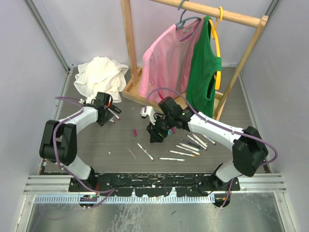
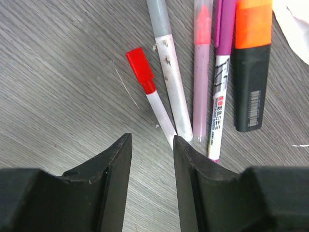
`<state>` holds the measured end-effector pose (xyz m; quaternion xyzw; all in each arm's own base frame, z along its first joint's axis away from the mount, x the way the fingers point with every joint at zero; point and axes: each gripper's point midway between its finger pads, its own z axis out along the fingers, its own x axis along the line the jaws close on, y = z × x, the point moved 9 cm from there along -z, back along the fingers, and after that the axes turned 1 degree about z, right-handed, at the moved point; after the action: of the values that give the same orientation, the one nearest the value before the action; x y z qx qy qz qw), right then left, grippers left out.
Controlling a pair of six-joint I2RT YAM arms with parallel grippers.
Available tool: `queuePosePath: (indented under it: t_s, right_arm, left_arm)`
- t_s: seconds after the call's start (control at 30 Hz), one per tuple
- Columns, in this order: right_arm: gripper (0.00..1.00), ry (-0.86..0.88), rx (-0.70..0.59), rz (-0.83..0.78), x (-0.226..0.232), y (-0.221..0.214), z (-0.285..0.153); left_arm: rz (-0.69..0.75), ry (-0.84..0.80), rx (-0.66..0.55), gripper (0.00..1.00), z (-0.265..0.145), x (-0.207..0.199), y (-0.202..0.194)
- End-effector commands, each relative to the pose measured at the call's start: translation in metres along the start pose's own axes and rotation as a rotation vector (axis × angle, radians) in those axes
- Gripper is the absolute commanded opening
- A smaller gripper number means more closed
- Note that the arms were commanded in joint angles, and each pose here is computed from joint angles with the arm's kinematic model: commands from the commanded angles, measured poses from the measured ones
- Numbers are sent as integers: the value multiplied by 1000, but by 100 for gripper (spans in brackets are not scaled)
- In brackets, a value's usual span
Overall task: Open the pen caps
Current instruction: Pick up the pen from the center of the board.
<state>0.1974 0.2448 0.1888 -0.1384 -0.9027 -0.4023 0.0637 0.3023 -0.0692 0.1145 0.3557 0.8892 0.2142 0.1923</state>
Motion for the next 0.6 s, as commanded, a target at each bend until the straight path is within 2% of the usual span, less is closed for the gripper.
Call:
queuePosePath:
  t_s: [0.0,0.4,0.57]
  right_arm:
    - [52,-14,-35,-28,-1,9,-6]
    - [52,-15,-33,-26,-2,8,-6]
    - [52,-14,-34,-25,-2,8,-6]
  left_arm:
    - [-9,-11,-17,40,-2,-7,13]
    - [39,50,30,40,10,-8,15]
    - [46,57,41,36,11,-5,12]
